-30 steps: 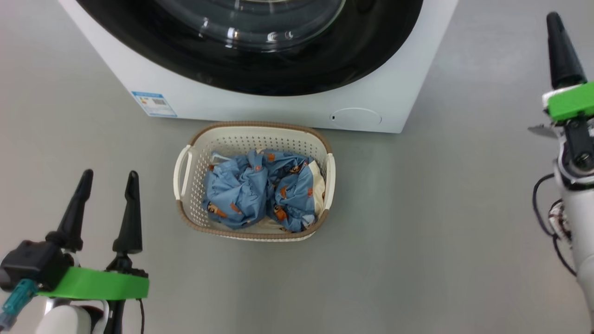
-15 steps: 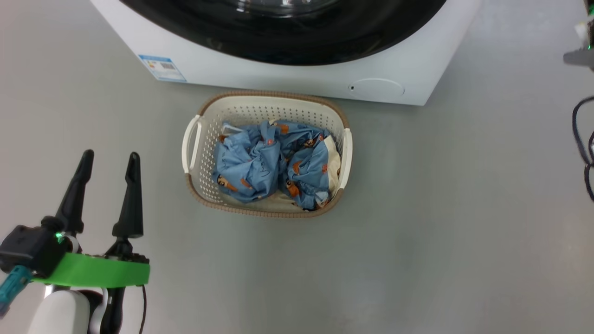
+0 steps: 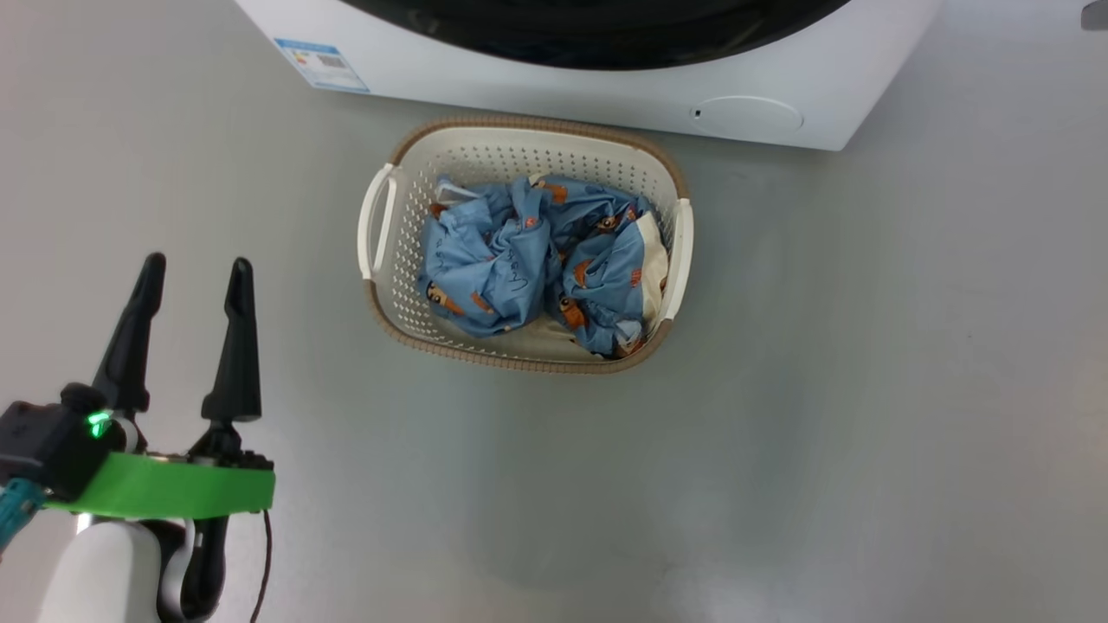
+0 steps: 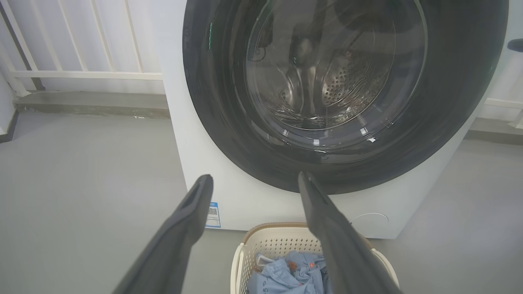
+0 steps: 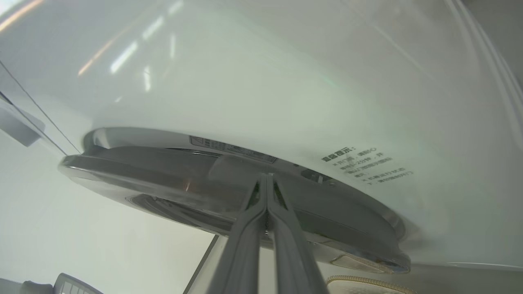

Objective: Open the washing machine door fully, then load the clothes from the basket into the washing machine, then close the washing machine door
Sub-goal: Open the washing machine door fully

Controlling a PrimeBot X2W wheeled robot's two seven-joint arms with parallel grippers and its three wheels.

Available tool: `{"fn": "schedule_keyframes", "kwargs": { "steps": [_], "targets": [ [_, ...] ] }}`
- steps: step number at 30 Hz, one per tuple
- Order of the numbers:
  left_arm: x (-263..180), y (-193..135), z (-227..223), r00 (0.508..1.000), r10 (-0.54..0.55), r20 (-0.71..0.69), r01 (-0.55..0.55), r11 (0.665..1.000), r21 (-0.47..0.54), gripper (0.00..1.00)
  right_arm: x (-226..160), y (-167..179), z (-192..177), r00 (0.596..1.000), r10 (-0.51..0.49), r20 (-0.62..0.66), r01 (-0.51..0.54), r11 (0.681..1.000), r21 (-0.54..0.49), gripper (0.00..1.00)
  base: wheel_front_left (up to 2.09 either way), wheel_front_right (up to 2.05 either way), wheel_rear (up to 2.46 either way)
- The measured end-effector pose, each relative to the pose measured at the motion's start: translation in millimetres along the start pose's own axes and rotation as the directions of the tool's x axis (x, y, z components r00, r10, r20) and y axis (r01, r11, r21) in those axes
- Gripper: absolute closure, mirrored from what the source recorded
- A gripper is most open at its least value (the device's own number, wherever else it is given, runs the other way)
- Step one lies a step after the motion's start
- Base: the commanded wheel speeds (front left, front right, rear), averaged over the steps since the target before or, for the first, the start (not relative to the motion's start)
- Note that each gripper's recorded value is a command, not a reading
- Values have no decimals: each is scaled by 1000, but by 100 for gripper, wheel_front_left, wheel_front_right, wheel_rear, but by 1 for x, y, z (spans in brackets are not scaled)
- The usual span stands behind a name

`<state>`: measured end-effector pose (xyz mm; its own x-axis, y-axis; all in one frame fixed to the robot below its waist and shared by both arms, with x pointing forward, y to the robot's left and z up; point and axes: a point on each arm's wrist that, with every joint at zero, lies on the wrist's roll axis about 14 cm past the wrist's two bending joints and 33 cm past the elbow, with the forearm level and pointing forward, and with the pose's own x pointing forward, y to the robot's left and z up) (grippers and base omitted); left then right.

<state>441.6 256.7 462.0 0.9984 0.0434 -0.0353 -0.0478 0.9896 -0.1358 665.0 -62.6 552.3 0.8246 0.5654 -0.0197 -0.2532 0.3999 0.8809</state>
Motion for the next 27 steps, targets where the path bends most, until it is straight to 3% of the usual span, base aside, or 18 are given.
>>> {"fn": "schedule_keyframes", "kwargs": {
  "steps": [27],
  "targets": [
    [-7,20,-9,996,81,-27,-81,997,-11,0,47,6,-23,989,50,-138,-38,995,87,100,0,0,0]
  ]
}}
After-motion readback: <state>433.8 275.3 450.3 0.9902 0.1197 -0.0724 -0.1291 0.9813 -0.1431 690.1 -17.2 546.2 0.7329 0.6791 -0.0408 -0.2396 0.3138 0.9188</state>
